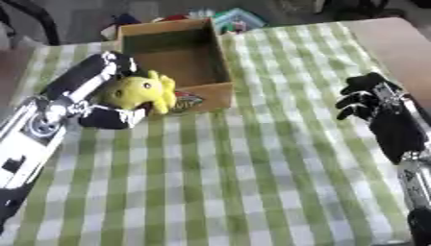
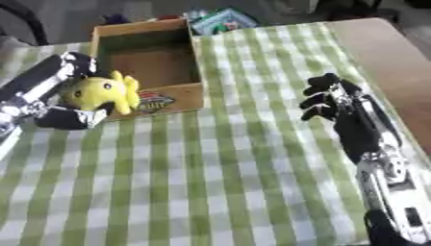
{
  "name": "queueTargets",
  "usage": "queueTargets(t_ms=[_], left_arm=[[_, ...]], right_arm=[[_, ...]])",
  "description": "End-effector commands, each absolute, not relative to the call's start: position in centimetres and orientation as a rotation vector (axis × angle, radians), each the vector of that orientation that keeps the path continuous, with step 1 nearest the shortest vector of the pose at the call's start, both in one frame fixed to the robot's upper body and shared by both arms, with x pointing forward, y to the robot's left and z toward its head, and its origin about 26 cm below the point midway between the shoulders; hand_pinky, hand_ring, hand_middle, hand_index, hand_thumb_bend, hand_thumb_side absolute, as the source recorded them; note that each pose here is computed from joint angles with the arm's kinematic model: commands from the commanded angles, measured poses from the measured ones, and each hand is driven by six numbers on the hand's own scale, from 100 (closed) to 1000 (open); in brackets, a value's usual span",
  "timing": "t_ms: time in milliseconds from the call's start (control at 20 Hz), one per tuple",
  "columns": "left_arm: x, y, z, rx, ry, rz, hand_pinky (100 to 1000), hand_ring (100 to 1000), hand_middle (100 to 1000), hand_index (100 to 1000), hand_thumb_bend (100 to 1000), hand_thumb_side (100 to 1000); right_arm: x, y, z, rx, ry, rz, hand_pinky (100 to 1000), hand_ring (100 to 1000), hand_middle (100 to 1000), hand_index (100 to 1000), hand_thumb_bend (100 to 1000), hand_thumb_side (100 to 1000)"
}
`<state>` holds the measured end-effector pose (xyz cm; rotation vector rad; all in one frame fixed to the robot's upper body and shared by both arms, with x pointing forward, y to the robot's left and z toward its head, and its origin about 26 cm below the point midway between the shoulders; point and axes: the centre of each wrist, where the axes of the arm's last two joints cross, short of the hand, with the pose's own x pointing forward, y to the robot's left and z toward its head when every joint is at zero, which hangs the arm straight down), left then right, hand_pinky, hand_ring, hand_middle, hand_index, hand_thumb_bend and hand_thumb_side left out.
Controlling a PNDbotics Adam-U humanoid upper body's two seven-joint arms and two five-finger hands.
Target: Pick up objects on the table and place them in the box.
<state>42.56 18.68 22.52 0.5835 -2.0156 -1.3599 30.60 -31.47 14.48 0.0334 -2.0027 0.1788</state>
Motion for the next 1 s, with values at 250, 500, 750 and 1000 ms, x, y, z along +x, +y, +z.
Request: queueTargets(t_ms=[250, 500, 750, 1000], left_arm=[[46.6, 20.6, 23.1, 0.824, -1.960, -1.168, 461, 570, 518, 615, 212, 115], [48.9, 22.0, 21.4, 0.909, -1.844, -1.071, 466, 577, 526, 624, 215, 121], [49.9, 23.1, 19.8, 0.973, -1.774, -0.982, 538, 652, 596, 667, 282, 115], [50.2, 23.5, 19.4, 1.042, -1.743, -0.960, 667, 804, 754, 729, 402, 266]], right_arm=[[30.9, -30.7, 15.7, 0.075, -2.028, 0.269, 459, 551, 569, 699, 100, 644], [31.4, -29.6, 16.1, 0.128, -2.037, 0.324, 459, 551, 570, 700, 100, 622], [31.7, -28.8, 16.5, 0.174, -2.043, 0.367, 459, 551, 570, 700, 100, 613], [31.7, -28.7, 16.4, 0.180, -2.042, 0.375, 459, 551, 569, 700, 100, 611]])
